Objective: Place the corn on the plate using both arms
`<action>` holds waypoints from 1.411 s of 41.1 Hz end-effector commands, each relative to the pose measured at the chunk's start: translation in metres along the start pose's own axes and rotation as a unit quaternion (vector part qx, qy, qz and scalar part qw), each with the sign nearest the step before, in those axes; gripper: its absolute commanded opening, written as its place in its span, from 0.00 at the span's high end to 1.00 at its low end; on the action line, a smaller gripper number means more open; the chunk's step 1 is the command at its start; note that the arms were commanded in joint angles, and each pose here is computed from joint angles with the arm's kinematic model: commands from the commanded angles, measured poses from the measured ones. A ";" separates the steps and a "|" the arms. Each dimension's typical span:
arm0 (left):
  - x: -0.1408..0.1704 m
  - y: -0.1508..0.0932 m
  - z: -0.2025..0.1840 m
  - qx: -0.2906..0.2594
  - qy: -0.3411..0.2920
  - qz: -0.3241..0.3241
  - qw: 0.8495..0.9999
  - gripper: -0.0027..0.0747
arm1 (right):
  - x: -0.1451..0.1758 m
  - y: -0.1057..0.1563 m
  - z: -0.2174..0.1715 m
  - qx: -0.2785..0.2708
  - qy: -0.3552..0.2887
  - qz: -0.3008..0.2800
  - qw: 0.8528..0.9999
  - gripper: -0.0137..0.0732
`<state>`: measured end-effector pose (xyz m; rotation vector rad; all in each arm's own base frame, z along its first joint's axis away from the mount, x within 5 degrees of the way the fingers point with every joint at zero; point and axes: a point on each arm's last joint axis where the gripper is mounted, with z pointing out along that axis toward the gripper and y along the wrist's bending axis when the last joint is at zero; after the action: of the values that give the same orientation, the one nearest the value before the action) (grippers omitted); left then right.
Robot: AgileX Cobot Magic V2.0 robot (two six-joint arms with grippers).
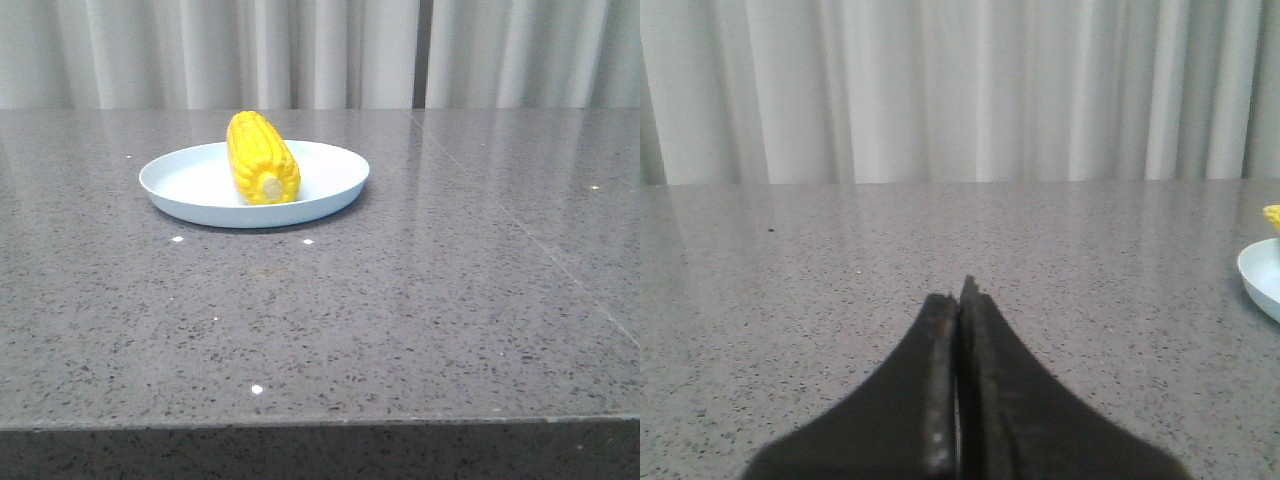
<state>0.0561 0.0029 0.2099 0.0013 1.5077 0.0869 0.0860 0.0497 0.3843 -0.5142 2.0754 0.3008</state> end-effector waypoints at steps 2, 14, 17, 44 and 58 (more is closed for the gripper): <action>-0.008 0.002 -0.002 -0.010 -0.051 -0.004 0.999 0.99 | -0.012 0.000 -0.006 0.002 -0.048 -0.010 0.999 0.92; -0.007 0.000 -0.002 0.003 -0.051 -0.005 0.999 0.99 | -0.012 0.000 -0.006 0.002 -0.048 -0.010 0.999 0.92; -0.007 0.000 -0.002 0.003 -0.051 -0.005 0.999 0.99 | -0.012 0.000 -0.006 0.002 -0.048 -0.010 0.999 0.92; -0.007 0.000 -0.002 0.003 -0.051 -0.005 0.999 0.99 | 0.002 -0.008 -0.008 0.032 -0.059 0.010 0.998 0.92; -0.007 0.000 -0.002 0.003 -0.051 -0.005 0.999 0.99 | 0.090 -0.025 -0.003 0.175 -0.214 0.098 0.956 0.92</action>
<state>0.0561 0.0024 0.2100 0.0071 1.5063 0.0782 0.0576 0.0078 0.3093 -0.0692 1.8888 0.1635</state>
